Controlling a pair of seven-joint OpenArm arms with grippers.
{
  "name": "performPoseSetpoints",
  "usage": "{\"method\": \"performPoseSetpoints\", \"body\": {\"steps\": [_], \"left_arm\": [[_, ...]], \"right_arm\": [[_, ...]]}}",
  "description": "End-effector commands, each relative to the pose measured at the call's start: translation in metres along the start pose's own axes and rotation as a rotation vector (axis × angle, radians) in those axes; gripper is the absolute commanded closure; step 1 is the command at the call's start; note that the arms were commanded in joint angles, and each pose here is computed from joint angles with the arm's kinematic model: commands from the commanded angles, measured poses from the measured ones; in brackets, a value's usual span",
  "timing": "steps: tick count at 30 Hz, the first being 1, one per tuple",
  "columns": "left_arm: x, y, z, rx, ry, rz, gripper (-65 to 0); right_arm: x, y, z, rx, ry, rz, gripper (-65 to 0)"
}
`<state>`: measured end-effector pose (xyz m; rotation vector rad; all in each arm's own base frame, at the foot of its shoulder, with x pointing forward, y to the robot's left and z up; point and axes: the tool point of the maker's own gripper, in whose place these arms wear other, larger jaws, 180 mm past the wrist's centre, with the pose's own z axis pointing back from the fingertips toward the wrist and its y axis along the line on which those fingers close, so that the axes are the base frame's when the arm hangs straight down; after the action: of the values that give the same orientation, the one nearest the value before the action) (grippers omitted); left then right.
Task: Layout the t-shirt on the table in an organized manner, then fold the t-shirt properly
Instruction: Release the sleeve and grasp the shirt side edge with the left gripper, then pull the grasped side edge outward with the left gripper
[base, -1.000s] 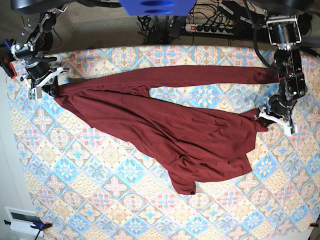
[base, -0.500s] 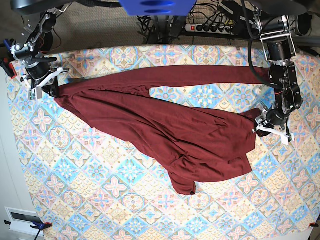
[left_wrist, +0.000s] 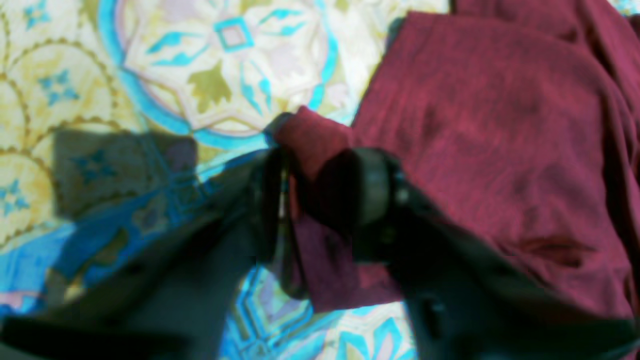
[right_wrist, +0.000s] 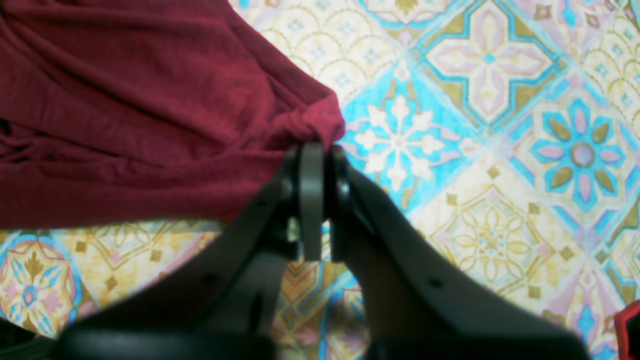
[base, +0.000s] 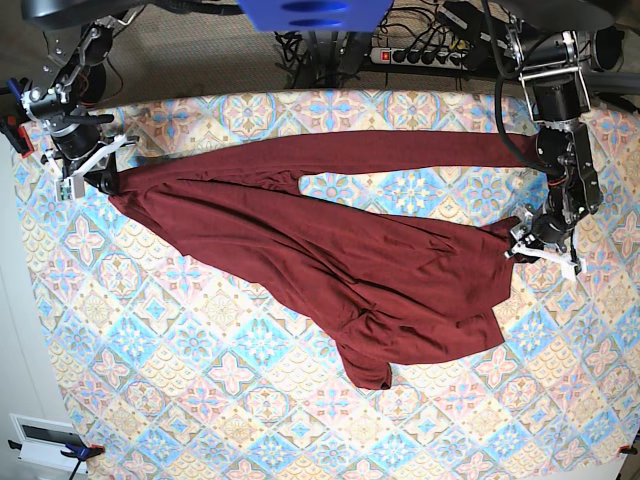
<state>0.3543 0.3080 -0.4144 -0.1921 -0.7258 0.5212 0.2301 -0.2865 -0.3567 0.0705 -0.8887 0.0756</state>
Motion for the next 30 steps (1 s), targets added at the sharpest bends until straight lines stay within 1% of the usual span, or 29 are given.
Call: {"method": "performPoseSetpoints", "body": {"steps": [1,4,7,8,13,15,18,20,24,28,30], "left_arm": [[0.013,-0.008,0.002,-0.022,-0.028,0.001,-11.6],[0.013,-0.013,0.002,-0.034,-0.034,0.001,0.0],[0.029,-0.028,0.013,-0.064,-0.087,-0.033,-0.8],[0.032,-0.029,0.02,-0.07,-0.107,-0.047,-0.1],[0.064,-0.028,0.066,-0.08,-0.259,-0.075,0.0],[0.071,-0.028,0.08,-0.076,-0.292,-0.113,0.0],[0.072,-0.024,0.099,-0.059,-0.308,-0.195,0.0],[0.066,-0.021,0.11,-0.046,-0.302,-0.246,0.0],[0.048,0.002,0.121,0.011,-0.244,-0.331,0.0],[0.026,0.046,0.118,0.115,-0.147,-0.371,0.0],[0.019,0.068,0.114,0.17,-0.107,-0.368,0.0]], "right_arm": [[0.016,-0.004,0.004,-0.007,-0.051,0.014,0.0],[0.016,-0.004,0.004,-0.007,-0.051,0.014,0.0],[0.016,-0.004,0.004,-0.007,-0.051,0.014,0.0],[0.016,-0.004,0.004,-0.007,-0.051,0.014,0.0],[0.016,-0.004,0.004,-0.006,-0.052,0.013,0.0],[0.016,-0.004,0.004,-0.006,-0.052,0.013,0.0],[0.016,-0.004,0.004,-0.006,-0.053,0.013,0.0],[0.014,-0.004,0.004,-0.005,-0.048,0.013,0.0],[0.013,-0.004,0.005,-0.005,-0.047,0.012,0.0],[0.007,-0.003,0.007,-0.004,-0.033,0.011,0.0],[0.009,-0.003,0.008,-0.003,-0.037,0.014,0.0]]}}
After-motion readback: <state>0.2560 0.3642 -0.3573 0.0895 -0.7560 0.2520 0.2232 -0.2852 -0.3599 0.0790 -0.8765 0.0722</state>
